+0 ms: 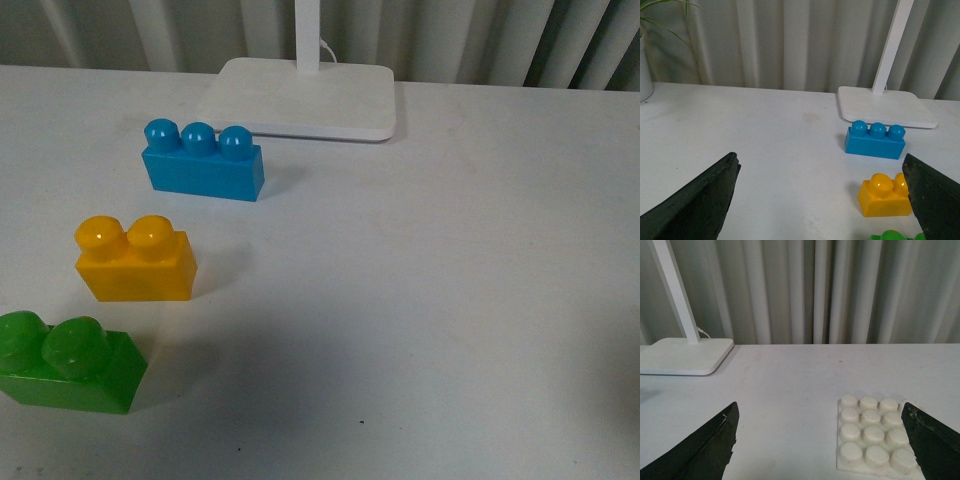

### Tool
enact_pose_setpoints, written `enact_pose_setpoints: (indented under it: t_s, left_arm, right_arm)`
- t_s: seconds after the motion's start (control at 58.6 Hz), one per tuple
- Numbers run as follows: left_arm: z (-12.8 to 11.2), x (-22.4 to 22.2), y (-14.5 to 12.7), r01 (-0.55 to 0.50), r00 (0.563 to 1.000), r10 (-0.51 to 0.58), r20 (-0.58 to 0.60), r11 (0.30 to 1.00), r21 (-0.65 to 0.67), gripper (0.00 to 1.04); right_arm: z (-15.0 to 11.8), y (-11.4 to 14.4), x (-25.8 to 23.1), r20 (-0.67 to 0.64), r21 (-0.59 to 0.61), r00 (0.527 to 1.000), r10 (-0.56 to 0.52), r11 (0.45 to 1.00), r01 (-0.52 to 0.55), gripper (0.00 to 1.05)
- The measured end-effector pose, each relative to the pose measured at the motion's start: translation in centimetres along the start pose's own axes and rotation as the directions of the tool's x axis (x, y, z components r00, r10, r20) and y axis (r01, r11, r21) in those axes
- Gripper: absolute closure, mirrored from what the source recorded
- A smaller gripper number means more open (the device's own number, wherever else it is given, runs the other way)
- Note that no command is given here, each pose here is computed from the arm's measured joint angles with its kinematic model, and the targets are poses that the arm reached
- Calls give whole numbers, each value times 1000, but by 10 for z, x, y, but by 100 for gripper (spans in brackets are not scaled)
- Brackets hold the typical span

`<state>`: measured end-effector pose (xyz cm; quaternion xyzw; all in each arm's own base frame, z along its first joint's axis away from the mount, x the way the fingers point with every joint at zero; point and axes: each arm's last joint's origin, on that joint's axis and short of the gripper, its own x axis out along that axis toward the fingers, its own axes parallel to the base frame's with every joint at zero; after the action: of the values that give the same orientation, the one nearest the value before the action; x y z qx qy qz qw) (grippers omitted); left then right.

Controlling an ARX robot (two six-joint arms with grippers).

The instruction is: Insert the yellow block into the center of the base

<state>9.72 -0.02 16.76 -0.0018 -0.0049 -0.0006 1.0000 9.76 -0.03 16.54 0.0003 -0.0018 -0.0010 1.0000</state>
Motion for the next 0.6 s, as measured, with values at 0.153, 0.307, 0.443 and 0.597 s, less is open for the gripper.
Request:
enact_pose_setpoints:
  t_s: [0.153, 0.307, 0.443, 0.597]
  left_arm:
    - [0, 0, 0, 0, 1000, 0, 0, 1000, 0, 6]
    - [0, 0, 0, 0, 1000, 0, 0, 1000, 0, 6]
    - [0, 0, 0, 0, 1000, 0, 0, 1000, 0, 6]
    - [0, 0, 0, 0, 1000, 0, 0, 1000, 0, 6]
  right_arm:
    - [0, 0, 0, 0, 0, 1000, 0, 1000, 0, 9]
    - [0, 0, 0, 0, 0, 1000, 0, 1000, 0, 9]
    - [0, 0, 0, 0, 0, 1000, 0, 1000, 0, 9]
    - [0, 0, 0, 0, 0, 1000, 0, 1000, 0, 9]
